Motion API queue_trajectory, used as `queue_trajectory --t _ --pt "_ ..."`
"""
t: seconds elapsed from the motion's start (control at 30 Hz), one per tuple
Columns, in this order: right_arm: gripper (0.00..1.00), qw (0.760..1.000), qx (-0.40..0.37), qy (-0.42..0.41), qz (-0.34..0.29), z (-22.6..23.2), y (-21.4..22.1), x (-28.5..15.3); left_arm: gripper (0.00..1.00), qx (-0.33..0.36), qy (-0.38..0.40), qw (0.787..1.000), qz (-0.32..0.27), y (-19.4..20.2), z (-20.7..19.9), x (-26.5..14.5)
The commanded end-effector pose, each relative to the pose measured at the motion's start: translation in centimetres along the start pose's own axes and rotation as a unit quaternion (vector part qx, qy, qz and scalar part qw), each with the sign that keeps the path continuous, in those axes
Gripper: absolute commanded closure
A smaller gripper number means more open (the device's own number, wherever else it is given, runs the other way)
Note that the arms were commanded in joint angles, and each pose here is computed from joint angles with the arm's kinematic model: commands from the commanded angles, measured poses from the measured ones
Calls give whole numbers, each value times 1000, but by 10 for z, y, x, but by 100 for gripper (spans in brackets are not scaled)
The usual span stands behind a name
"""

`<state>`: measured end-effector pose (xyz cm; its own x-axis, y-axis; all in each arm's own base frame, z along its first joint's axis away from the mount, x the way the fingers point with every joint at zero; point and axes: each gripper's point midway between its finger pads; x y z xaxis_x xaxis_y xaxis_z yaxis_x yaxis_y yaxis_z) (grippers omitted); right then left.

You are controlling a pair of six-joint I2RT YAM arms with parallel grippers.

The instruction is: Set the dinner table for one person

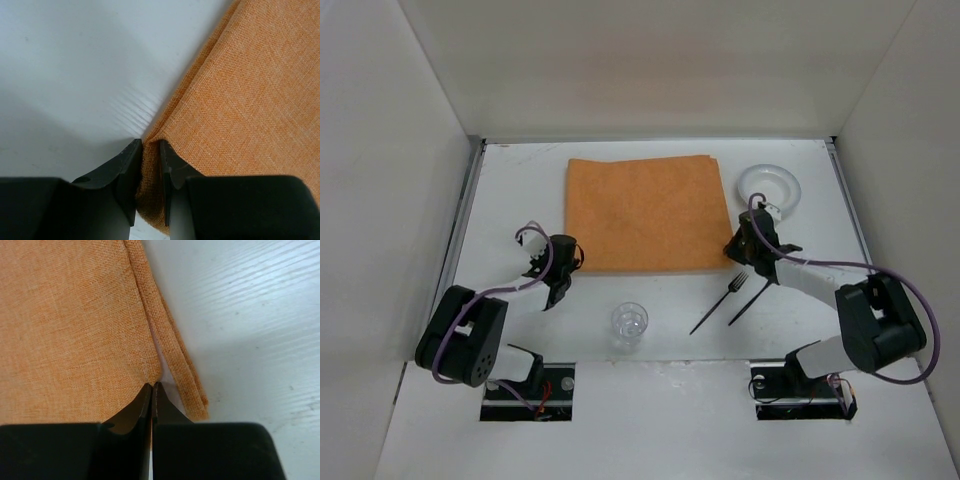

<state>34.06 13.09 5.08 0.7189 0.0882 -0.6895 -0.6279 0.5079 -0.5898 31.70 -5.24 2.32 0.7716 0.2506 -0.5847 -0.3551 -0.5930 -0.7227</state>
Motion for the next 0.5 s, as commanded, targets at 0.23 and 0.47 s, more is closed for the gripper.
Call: queue_trajectory --t 0.23,0.47 --pt "100 999 29 4 -32 -21 -7 -11 91 -5 21 1000 11 9 6 -22" --pt "97 998 36 -4 -43 -19 -12 -19 84 -1 12 1000 10 6 23 -34"
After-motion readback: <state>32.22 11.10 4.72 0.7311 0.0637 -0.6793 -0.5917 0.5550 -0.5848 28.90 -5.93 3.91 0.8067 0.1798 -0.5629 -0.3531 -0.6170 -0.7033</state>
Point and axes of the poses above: each gripper's point midway between its finger pads, its own x axis out along the fingers, its own z axis along the line the jaws close on, y = z × x, and after that the axes turned 2 degrees about x, right-handed
